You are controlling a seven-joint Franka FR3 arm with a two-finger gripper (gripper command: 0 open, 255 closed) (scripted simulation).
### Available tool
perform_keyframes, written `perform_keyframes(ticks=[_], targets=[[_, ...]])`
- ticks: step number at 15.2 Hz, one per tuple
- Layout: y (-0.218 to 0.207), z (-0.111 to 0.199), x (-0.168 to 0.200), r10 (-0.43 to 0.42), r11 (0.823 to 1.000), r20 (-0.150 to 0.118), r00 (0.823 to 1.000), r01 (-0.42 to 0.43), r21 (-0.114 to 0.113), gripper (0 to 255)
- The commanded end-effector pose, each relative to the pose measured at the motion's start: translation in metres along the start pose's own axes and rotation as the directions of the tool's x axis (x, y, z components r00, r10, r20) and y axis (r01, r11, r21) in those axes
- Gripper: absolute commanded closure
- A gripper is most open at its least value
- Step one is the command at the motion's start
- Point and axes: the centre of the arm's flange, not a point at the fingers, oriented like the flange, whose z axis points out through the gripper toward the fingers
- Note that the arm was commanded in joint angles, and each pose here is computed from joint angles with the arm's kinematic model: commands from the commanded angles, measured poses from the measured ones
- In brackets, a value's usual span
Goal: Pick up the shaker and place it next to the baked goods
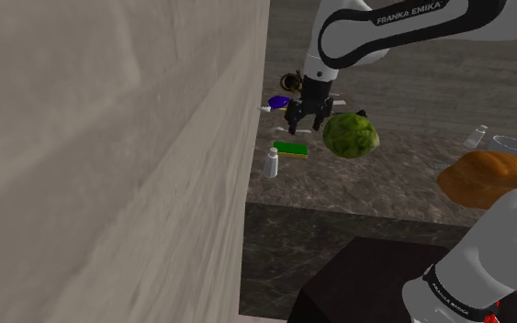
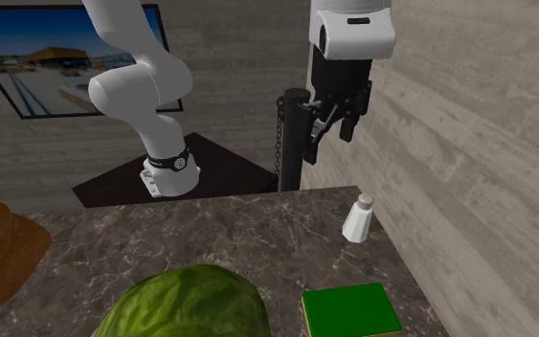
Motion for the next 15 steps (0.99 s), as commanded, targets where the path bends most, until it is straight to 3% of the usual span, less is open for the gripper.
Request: perform_keyframes(ticks=[1, 8, 15], targets=[[-0.01, 0.018, 0.017, 0.019, 1.0, 0.005, 1.0, -0.019, 0.004, 0], [-0.04, 0.077, 0.083, 0.083, 0.996, 0.024, 0.996, -0.083, 0.018, 0], [-0.041, 0.109, 0.083, 0.084, 0.996, 0.024, 0.996, -0.084, 0.018, 0]])
